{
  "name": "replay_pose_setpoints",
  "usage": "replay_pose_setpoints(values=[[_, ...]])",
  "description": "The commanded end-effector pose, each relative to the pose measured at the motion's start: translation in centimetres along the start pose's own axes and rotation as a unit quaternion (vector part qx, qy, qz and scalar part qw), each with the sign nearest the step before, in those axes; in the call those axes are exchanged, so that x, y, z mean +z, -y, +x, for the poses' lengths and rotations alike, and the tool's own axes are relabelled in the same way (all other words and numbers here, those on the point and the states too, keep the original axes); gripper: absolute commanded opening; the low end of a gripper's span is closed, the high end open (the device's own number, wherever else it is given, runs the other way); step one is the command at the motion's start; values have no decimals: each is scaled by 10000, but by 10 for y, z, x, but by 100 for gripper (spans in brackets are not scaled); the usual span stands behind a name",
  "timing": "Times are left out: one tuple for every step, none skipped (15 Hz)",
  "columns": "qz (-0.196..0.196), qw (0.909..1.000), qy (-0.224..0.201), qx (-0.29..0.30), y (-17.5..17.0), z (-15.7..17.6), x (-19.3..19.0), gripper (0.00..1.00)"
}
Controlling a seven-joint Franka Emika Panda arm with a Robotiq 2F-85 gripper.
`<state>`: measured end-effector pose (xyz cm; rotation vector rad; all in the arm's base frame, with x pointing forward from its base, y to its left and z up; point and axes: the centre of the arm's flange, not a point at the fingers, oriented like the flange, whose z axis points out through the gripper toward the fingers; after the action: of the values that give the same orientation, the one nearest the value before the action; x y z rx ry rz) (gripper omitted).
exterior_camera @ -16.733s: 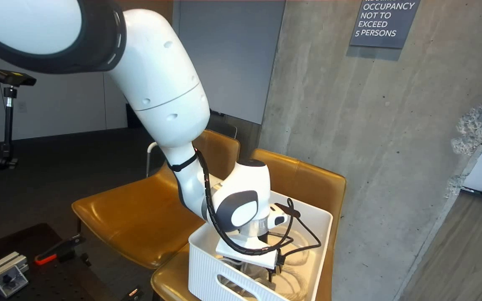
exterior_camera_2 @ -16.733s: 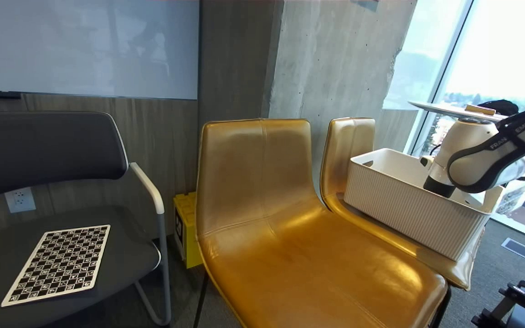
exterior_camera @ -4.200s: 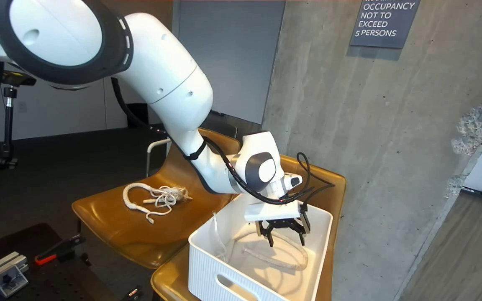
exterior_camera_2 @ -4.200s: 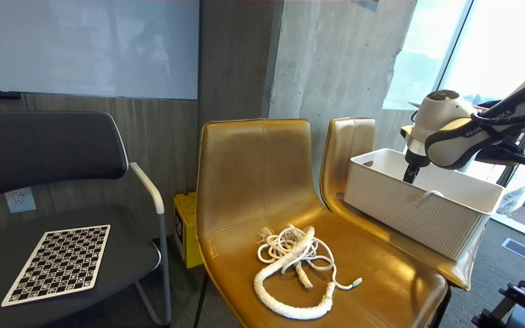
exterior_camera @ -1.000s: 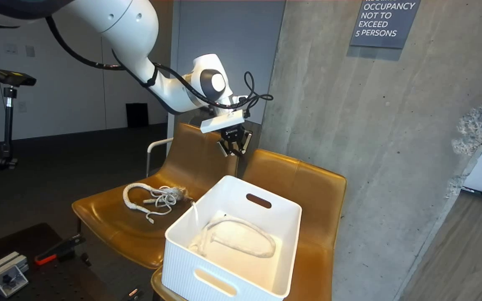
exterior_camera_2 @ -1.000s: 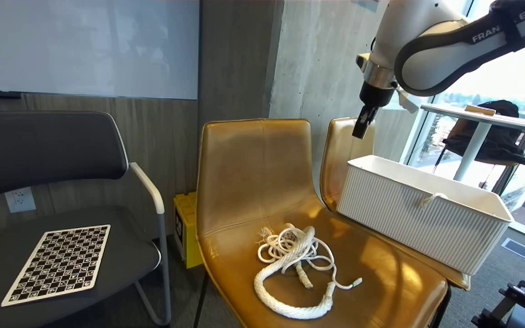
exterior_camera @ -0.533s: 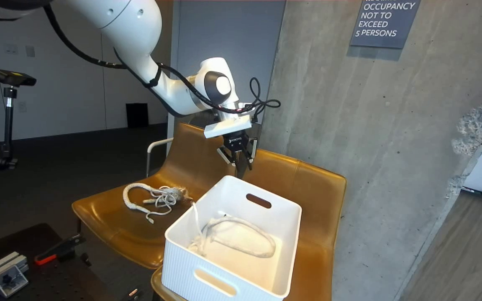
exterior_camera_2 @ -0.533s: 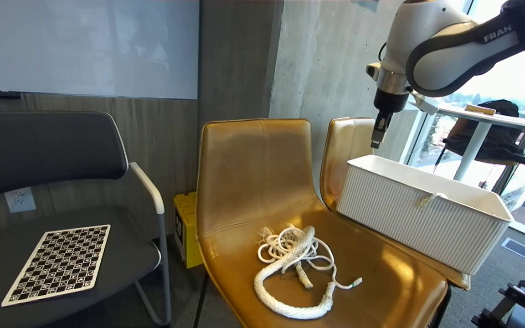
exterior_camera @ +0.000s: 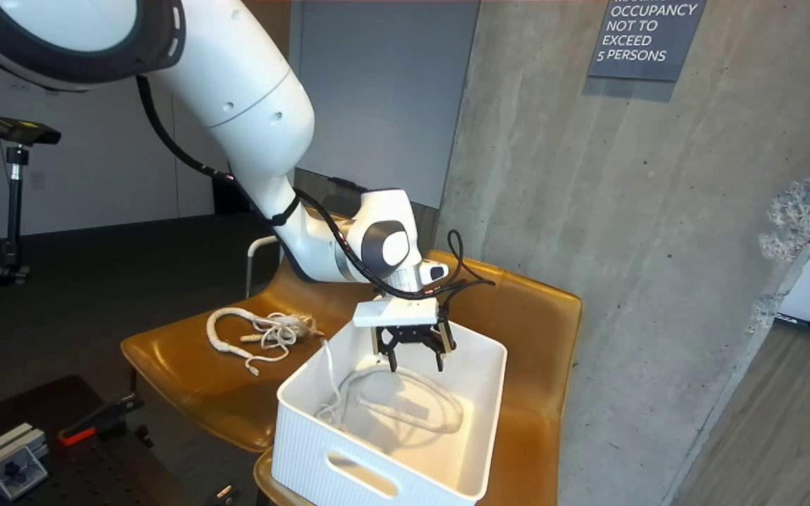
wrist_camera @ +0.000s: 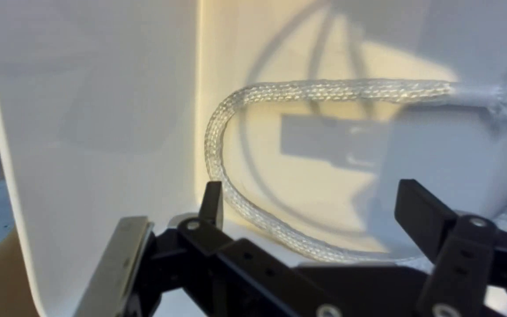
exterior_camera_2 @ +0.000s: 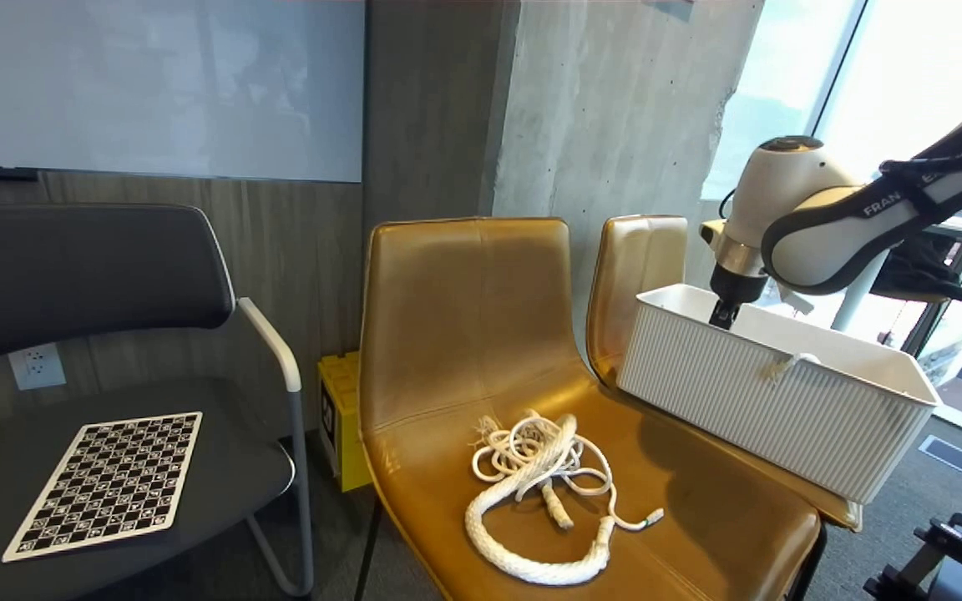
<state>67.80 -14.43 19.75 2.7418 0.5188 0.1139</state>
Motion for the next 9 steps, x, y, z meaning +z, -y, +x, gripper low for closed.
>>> replay_pose_setpoints(values=[[241,9993,-262,125,-4,13,59,100],[271,9991,-296,161,-4,16,74,100],[288,9989,-336,180,-4,19,86,100],[293,9987,-351,204,-7,24,96,100],[290,9988,-347,210,-10,28,105,100],[285,9988,-347,218,-14,32,112,100],[265,9988,-356,222,-17,35,117,100],[246,9988,-349,228,-19,37,122,85],[243,9989,-333,237,-19,39,125,74]])
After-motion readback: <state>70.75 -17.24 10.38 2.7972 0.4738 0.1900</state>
